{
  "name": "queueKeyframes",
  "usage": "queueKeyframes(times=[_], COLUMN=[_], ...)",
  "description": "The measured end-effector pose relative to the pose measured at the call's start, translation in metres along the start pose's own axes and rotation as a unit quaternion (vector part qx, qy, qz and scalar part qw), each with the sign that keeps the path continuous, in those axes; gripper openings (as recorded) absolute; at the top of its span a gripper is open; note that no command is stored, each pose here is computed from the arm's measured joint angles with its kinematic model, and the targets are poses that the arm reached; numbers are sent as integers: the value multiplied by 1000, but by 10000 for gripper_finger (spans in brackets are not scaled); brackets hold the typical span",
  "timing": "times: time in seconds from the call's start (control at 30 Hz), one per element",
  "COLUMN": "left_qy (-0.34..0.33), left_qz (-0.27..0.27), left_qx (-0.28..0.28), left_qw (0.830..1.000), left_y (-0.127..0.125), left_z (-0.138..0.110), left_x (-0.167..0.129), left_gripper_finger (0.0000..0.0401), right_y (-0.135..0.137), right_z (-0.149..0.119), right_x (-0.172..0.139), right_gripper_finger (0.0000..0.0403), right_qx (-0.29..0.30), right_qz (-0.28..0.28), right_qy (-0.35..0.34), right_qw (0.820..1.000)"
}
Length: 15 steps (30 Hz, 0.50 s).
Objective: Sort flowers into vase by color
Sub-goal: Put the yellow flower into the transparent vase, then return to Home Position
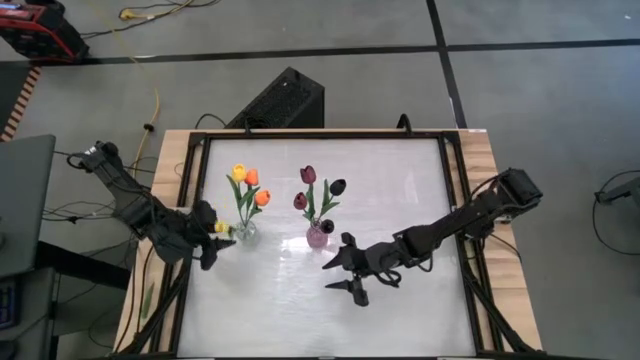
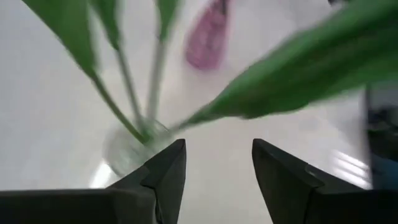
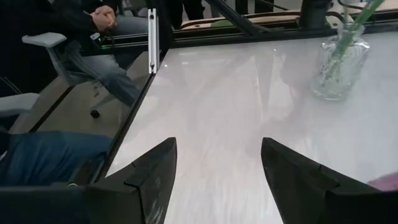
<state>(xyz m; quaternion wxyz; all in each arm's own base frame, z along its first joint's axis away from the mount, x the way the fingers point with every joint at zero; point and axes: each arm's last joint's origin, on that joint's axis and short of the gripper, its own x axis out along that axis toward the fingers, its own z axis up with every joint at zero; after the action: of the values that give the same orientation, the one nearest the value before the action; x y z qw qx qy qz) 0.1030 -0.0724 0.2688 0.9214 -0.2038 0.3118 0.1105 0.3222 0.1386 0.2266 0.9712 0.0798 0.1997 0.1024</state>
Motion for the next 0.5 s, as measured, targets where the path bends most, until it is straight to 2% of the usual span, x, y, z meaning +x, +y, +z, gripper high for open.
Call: queueKeyframes(times=[0.13, 0.3, 0.5], left_qy=[75, 147, 238], left_qz=[-54, -85, -140], left_qx=[-42, -80, -91], left_qw=[995, 982, 957], left_y=[-5, -7, -12], left_z=[0, -4, -8], left_x=[-4, -5, -8], left_gripper_finger=[172, 162, 141], right_y=[4, 13, 28], right_z=[8, 15, 21], right_x=[-16, -33, -48], right_gripper_finger=[260, 260, 260], right_qx=[4, 0, -6], right_qz=[4, 18, 45], right_qy=[6, 6, -5], right_qw=[1000, 1000, 999])
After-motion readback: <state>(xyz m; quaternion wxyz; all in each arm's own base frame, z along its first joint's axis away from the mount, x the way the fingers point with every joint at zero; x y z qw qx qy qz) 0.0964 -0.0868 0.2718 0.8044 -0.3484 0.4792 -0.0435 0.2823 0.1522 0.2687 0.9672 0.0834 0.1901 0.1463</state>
